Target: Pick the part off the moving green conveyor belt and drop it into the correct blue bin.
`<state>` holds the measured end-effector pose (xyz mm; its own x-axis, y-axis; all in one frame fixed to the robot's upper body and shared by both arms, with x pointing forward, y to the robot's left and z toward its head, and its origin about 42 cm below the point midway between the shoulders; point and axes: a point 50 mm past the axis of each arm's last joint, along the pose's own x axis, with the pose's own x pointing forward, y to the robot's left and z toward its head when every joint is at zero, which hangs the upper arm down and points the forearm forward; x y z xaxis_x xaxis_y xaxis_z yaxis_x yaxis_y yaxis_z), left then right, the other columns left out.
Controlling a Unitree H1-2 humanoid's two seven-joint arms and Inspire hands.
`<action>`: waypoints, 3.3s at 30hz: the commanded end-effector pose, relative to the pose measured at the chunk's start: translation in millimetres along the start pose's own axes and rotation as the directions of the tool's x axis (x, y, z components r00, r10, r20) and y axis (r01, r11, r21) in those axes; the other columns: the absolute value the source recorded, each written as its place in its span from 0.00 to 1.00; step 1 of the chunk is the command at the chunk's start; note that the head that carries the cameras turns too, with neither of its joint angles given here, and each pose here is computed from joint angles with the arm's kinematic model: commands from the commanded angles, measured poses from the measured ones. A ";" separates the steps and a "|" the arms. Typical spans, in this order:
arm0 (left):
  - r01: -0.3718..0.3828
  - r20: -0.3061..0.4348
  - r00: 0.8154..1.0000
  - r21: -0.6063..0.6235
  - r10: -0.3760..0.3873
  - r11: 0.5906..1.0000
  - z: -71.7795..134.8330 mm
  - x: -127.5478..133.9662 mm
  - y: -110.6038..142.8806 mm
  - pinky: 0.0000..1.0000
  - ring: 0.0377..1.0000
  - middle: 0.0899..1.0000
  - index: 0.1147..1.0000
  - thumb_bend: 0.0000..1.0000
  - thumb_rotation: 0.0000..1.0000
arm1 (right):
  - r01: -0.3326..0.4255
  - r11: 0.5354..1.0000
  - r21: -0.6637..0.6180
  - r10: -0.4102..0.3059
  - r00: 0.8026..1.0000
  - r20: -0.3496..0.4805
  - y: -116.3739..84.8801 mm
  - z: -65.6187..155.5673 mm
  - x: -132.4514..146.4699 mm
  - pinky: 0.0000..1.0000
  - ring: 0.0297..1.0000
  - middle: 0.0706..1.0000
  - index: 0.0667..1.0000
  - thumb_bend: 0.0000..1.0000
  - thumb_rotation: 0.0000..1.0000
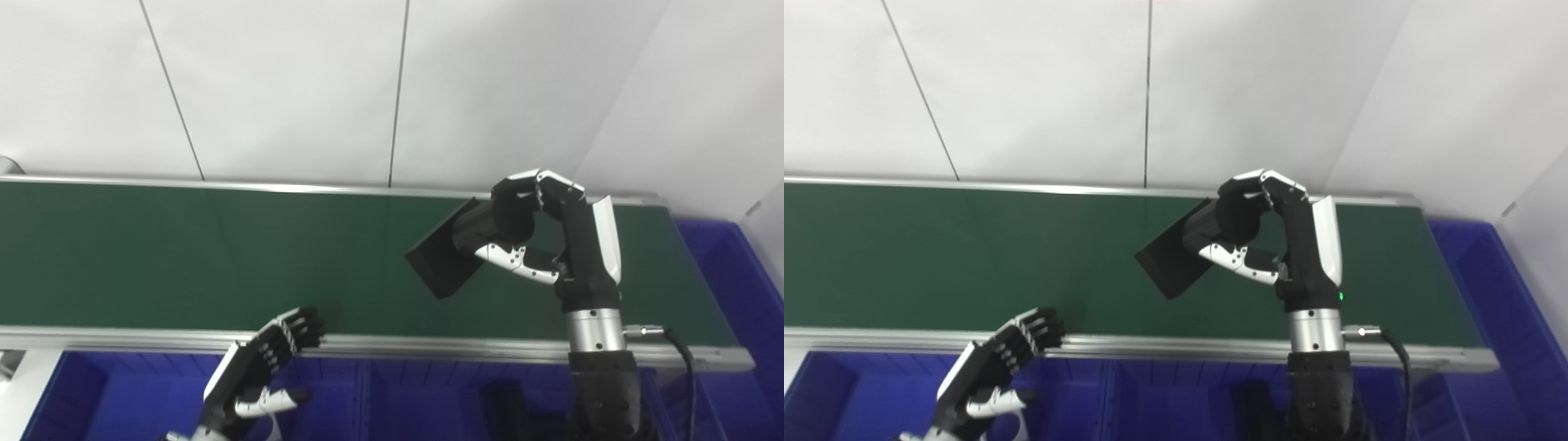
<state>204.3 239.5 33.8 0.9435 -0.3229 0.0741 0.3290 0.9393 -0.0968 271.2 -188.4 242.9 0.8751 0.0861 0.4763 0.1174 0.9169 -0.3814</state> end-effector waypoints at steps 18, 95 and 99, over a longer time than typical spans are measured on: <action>0.008 0.044 0.999 0.022 -0.009 1.000 31.7 -0.7 25.0 0.73 0.74 0.75 0.76 0.91 0.41 | 0.100 0.992 -0.071 -0.116 0.954 -0.277 -8.8 -28.3 -107.6 0.40 0.42 0.48 0.45 0.52 0.00; 0.007 0.038 0.999 0.031 -0.008 1.000 34.6 -9.6 -12.9 0.76 0.77 0.77 0.77 0.89 0.36 | -0.210 0.949 0.233 0.259 0.945 -0.202 57.4 -11.0 -104.8 0.77 0.83 0.85 0.89 0.73 0.72; 0.002 0.039 0.999 0.044 -0.004 0.999 31.6 -12.1 -19.6 0.77 0.77 0.77 0.77 0.88 0.36 | -0.299 0.918 0.259 0.353 0.915 -0.196 71.9 -14.5 -104.1 0.79 0.87 0.90 0.92 0.78 0.72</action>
<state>184.2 230.7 59.1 0.9413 -0.3332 0.0539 0.3365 0.9387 -0.0742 193.8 -141.5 148.0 0.9512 0.2914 0.1020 -0.2521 0.9237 -0.2884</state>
